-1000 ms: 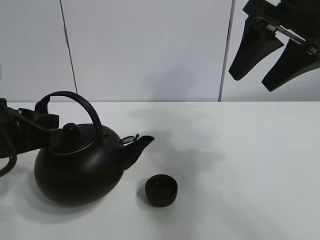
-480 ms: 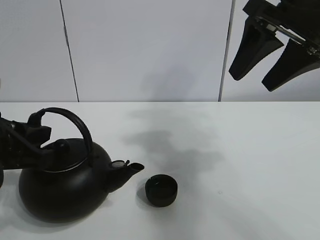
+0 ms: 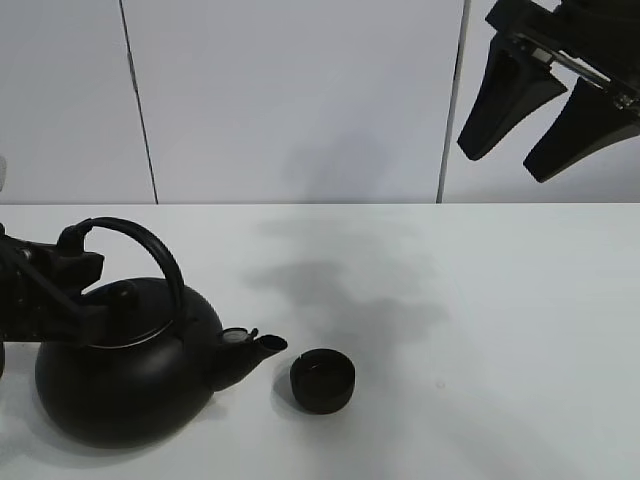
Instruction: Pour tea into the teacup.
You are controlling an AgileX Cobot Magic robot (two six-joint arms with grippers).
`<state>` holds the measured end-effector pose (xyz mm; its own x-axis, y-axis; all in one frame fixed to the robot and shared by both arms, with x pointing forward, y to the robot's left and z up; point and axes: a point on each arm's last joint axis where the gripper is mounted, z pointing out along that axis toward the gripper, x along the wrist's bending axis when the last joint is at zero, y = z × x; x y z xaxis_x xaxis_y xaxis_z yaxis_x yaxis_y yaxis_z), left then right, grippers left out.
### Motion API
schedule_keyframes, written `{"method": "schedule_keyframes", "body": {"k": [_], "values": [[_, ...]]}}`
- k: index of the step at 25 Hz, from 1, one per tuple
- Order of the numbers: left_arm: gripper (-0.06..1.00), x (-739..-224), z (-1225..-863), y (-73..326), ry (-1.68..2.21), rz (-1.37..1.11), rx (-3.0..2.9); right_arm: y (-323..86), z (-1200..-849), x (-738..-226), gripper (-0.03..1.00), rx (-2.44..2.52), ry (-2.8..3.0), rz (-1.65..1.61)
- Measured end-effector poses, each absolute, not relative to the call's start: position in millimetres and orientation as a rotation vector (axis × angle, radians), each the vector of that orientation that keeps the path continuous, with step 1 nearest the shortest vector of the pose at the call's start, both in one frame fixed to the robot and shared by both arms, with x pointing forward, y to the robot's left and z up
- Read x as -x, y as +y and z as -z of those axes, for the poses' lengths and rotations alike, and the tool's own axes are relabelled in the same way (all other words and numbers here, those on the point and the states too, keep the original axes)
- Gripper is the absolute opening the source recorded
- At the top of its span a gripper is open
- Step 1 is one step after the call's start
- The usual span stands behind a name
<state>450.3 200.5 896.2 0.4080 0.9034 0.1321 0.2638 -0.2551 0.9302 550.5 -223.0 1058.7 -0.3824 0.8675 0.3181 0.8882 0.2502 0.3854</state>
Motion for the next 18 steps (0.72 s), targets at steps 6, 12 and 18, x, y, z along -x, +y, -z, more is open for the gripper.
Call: {"method": "schedule_keyframes", "body": {"k": [6, 12, 18], "values": [[0.21, -447.0, -899.9, 202.3, 1.001, -0.895, -1.703, -223.0, -1058.7, -550.6, 0.49, 1.723, -2.452, 0.801], [0.3, -431.3, -894.8, 210.9, 1.047, -0.861, -1.703, -223.0, -1058.7, -550.8, 0.49, 1.725, -2.453, 0.803], [0.31, -420.9, -890.4, 216.4, 1.115, -0.806, -1.693, -223.0, -1058.7, -550.9, 0.49, 1.725, -2.453, 0.804]]}}
